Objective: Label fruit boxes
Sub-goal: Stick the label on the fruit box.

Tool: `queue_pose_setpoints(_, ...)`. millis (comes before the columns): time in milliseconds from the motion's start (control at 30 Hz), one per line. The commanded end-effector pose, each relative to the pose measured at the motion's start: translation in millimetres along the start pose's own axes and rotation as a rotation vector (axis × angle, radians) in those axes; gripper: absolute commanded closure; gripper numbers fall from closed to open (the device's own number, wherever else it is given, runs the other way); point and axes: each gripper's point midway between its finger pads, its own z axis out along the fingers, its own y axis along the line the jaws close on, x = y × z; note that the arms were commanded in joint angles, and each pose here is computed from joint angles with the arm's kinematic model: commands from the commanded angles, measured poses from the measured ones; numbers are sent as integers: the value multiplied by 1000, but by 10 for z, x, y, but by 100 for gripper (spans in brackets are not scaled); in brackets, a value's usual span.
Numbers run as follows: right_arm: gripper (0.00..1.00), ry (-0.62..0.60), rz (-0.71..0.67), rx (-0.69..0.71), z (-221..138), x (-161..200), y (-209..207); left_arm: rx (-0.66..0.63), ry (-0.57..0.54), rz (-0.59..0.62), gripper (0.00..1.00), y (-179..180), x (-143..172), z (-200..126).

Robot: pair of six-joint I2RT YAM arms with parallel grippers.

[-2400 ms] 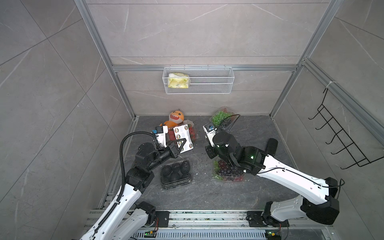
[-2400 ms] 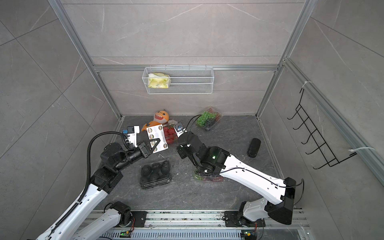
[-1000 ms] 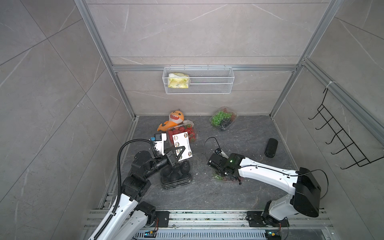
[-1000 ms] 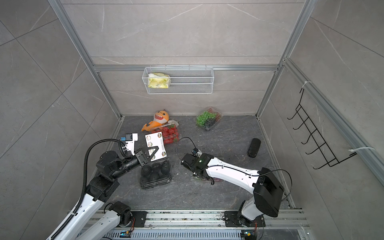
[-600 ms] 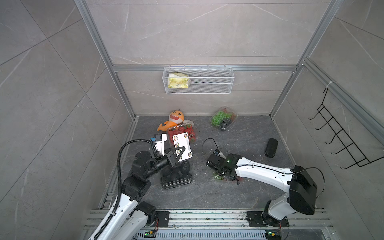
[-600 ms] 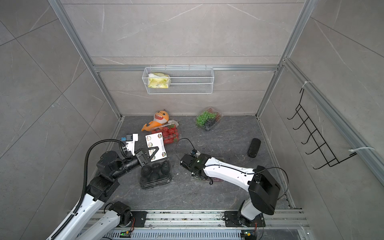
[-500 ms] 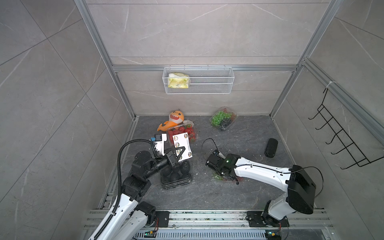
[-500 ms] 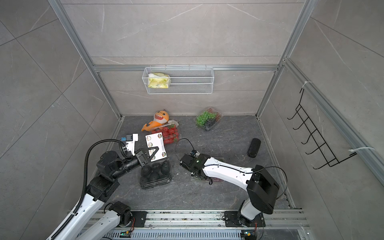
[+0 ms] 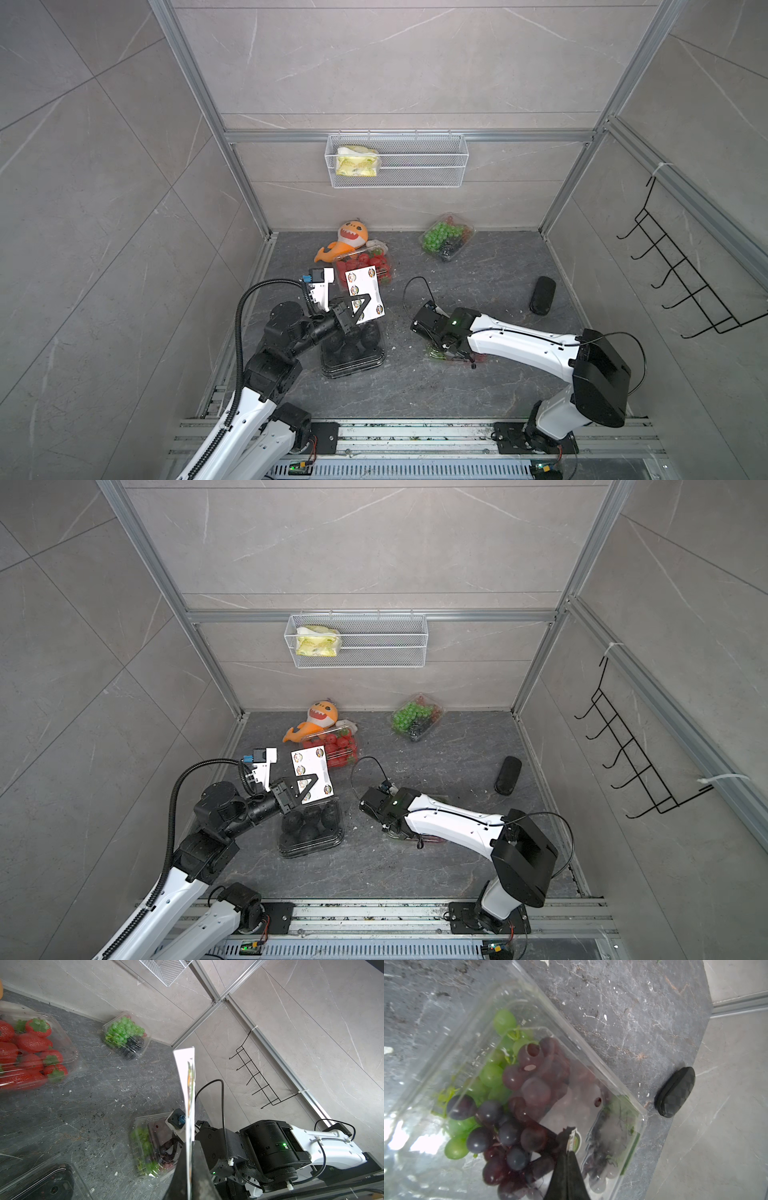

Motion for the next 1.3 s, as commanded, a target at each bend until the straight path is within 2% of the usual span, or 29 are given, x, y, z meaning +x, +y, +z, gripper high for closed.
queue_pose_setpoints(0, 100, 25, -20, -16, 77, 46, 70, 27, -14, 44, 100, -75, -39, -18)
queue_pose_setpoints(100, 93, 25, -18, -23, 75, 50, 78, 28, -13, 45, 100, -77, -38, -18)
queue_pose_setpoints(200, 79, 22, -12, -26, 64, 44, 65, 26, -12, 44, 100, -69, -34, -16)
queue_pose_setpoints(333, 80, 17, -5, -32, 40, 39, 53, 28, -14, 45, 100, -77, -38, -21)
queue_pose_setpoints(400, 73, 12, 3, -34, 20, 36, 35, 28, -14, 45, 100, -78, -38, -20)
queue_pose_setpoints(567, 67, -21, 33, -42, -77, -3, -34, 29, -17, 44, 100, -85, -44, -27)
queue_pose_setpoints(1267, 68, 6, 72, -22, 97, -40, -162, 22, -16, 46, 100, -68, -40, -22)
